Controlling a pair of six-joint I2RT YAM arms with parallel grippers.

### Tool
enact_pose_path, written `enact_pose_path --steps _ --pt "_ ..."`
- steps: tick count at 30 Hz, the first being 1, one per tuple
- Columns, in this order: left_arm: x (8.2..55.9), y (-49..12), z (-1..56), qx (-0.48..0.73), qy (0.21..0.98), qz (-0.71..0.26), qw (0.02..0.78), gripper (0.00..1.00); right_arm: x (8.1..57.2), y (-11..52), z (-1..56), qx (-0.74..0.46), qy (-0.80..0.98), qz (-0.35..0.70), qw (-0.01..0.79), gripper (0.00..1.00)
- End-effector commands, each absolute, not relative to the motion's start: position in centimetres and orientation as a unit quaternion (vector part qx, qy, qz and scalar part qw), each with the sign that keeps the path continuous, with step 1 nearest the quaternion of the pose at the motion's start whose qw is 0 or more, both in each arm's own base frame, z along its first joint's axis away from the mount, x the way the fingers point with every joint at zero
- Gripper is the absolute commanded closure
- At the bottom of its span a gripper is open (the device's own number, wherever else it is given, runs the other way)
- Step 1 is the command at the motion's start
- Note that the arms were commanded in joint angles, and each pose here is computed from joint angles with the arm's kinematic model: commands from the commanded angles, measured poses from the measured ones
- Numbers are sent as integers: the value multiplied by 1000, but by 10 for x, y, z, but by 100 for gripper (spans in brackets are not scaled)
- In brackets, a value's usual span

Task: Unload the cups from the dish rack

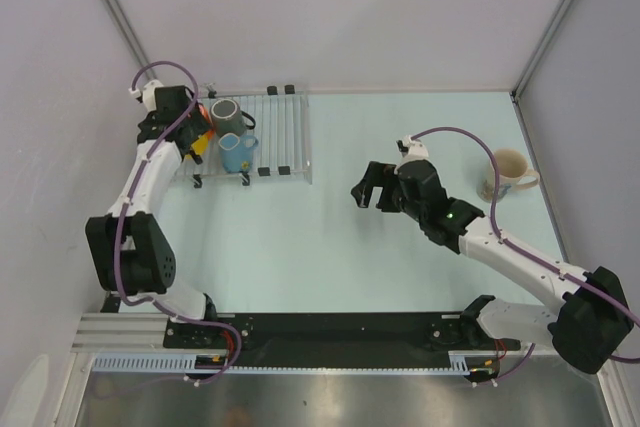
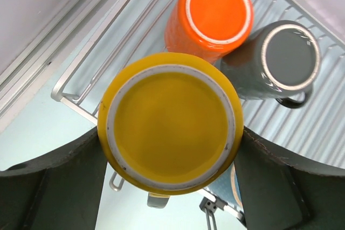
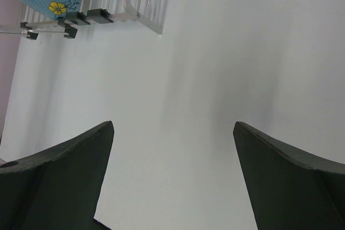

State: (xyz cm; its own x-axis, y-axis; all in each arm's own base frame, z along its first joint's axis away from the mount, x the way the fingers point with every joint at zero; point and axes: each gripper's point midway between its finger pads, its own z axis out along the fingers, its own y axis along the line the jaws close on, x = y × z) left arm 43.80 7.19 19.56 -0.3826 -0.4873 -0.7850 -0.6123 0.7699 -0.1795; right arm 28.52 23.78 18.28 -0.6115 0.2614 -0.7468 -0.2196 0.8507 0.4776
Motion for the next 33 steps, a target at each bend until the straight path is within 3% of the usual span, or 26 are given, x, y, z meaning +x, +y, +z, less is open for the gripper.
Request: enact_pose_path --steps 1,7,8,11,15,17,19,22,33 --pt "432 55 263 -322 787 11 526 100 291 240 205 15 836 284 469 0" --pt "411 26 288 -303 776 -49 551 100 305 223 203 46 852 217 474 0" --pt "408 12 287 -290 780 -61 551 100 308 219 203 58 853 206 476 10" --pt "397 -10 302 -269 775 -92 564 100 317 202 205 106 855 156 482 22" --pt "386 -40 316 -244 773 -141 569 100 320 196 214 105 858 135 484 19" --pt "380 -51 324 -236 768 -160 573 100 317 197 222 94 854 145 490 10" --pt "376 -69 326 -220 769 -198 567 100 314 205 232 79 846 178 497 4" --pt "368 -103 327 -183 764 -276 553 100 306 213 249 59 824 247 507 2" --pt "304 -212 350 0 660 -559 502 100 272 238 316 5 715 478 510 4"
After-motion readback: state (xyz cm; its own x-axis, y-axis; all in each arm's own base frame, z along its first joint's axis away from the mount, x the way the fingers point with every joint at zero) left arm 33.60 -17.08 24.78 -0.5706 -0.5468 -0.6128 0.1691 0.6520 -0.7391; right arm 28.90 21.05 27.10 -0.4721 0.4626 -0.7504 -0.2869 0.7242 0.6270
